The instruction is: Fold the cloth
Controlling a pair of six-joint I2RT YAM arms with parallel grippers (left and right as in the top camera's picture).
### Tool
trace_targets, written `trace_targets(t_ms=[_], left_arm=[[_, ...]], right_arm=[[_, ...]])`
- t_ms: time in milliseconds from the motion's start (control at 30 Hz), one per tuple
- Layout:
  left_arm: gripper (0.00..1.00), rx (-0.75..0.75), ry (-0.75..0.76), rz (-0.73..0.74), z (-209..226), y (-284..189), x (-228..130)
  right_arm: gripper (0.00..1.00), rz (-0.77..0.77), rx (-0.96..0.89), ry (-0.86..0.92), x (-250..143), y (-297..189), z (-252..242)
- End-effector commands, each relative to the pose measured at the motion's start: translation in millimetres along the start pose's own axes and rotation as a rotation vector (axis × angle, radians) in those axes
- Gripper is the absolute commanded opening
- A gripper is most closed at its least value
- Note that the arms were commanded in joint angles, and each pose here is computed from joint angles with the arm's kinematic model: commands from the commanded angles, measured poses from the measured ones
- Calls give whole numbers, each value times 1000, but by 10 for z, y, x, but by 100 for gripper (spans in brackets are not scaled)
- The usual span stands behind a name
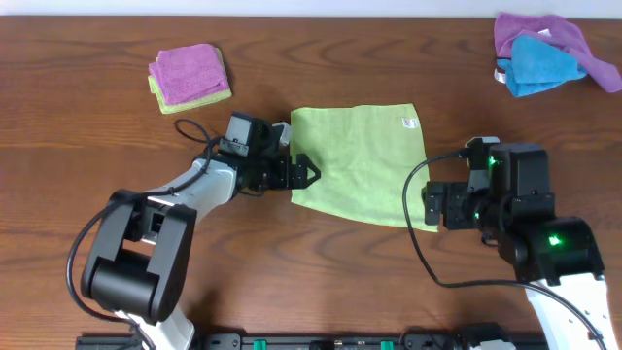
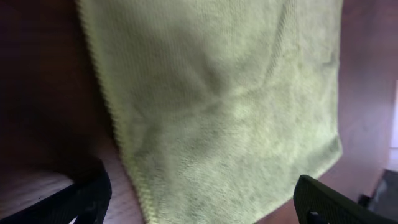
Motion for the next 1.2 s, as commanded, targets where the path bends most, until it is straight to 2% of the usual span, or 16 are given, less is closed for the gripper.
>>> trace_targets(t_ms=[0, 433, 700, 1000, 1167], left_arm=[[95, 6, -84, 105, 155, 110, -161], [95, -124, -151, 266, 38, 68, -365], [95, -300, -152, 351, -148, 5, -402], [96, -539, -123, 406, -478, -110, -262], [95, -614, -106, 429, -571, -196, -195]], right_arm=[[99, -5, 4, -8, -5, -6, -5], [99, -29, 8, -10, 40, -2, -3], [99, -36, 7, -10, 52, -3, -5], [99, -35, 7, -10, 51, -3, -5], [99, -36, 7, -10, 52, -3, -5]])
Point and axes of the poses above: each gripper's point midway between its finger pads, its own y axis out along the fingers, its own z axis along the line the jaws close on, x = y × z, the point moved 7 cm from there along -y, back along the fingers, and after that the axes turned 14 degrees about -y, right-handed, at the moved point
